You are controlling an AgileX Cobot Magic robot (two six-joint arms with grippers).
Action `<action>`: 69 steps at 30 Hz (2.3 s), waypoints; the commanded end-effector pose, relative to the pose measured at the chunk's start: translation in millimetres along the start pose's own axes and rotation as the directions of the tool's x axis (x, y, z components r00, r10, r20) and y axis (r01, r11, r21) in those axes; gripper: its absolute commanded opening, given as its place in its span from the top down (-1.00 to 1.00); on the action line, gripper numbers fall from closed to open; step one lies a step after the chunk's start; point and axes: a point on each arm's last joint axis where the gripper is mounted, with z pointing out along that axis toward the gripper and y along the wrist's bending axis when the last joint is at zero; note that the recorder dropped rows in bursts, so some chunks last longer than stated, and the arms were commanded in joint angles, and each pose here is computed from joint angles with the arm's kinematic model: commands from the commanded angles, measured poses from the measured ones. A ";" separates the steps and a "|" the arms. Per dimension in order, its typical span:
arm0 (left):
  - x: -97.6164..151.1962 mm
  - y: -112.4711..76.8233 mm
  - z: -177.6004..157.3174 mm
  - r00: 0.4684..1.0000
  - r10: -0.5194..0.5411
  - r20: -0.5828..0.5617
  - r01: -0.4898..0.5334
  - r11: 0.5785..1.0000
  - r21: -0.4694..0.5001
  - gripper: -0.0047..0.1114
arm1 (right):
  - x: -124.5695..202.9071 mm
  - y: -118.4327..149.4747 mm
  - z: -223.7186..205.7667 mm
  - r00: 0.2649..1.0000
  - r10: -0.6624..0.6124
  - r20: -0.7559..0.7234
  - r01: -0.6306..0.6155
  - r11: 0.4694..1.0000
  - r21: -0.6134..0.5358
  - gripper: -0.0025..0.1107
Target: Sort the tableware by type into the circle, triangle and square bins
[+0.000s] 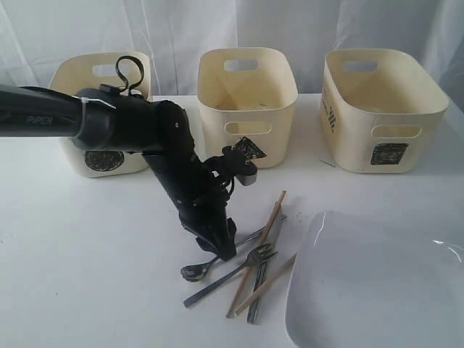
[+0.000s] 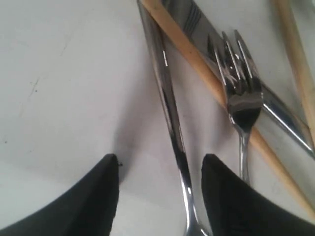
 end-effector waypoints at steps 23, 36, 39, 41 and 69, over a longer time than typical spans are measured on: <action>28.2 12.4 -29.1 0.953 -0.094 -0.289 0.031 0.977 -0.213 0.92 | 1.0 -0.6 0.0 1.000 -0.004 0.008 0.004 1.000 0.010 0.45; 18.8 22.3 -52.3 0.948 -0.116 -0.298 0.022 0.953 -0.302 0.92 | 1.0 -0.6 0.0 1.000 -0.004 0.008 0.004 1.000 0.010 0.45; 9.4 24.3 -63.0 0.954 -0.089 -0.286 -0.007 0.948 -0.318 0.92 | 1.0 -0.6 0.0 1.000 -0.004 0.008 0.004 1.000 0.010 0.45; 4.3 24.9 -70.0 0.956 -0.090 -0.280 -0.006 0.946 -0.325 0.92 | 1.0 -0.6 0.0 1.000 -0.004 0.008 0.004 1.000 0.010 0.45; -29.5 1.7 -169.5 0.998 -0.064 0.017 0.065 0.913 -0.402 0.92 | 1.0 -0.6 0.0 1.000 -0.004 0.008 0.004 1.000 0.010 0.45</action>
